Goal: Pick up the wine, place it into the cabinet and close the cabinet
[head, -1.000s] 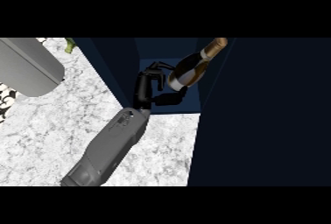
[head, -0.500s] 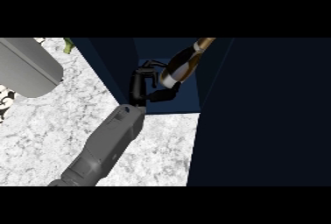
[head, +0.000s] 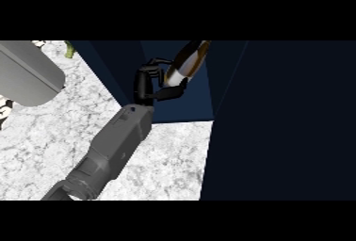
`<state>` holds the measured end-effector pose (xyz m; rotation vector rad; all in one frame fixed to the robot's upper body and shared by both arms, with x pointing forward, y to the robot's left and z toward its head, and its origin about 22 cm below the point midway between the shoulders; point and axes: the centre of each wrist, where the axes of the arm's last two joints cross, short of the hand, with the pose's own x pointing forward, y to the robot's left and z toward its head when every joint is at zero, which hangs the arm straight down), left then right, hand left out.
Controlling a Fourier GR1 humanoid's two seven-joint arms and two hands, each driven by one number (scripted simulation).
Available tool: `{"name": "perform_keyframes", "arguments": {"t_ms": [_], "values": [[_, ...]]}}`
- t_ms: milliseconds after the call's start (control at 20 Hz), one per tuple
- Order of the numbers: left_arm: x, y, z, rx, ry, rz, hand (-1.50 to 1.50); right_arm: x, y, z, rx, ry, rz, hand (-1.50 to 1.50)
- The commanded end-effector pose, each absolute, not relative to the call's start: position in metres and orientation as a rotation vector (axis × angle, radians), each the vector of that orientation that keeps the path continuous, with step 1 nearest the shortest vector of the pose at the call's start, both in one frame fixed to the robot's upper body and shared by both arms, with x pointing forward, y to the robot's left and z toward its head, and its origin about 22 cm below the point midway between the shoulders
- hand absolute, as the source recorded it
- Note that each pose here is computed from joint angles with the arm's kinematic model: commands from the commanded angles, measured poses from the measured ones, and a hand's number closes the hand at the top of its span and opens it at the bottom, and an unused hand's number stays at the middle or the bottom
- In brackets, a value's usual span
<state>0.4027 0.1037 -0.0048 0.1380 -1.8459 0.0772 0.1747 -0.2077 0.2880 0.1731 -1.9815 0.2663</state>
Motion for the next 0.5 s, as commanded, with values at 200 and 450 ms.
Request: {"name": "perform_keyframes", "arguments": {"t_ms": [200, 450], "values": [[0.415, 0.104, 0.006, 0.22, -1.872, 0.062, 1.5, 0.175, -0.202, 0.28, 0.248, -1.992, 0.289, -1.5], [0.427, 0.107, 0.023, 0.376, -1.86, -0.009, 1.5, 0.169, -0.205, 0.277, 0.263, -1.994, 0.32, -1.5]]}}
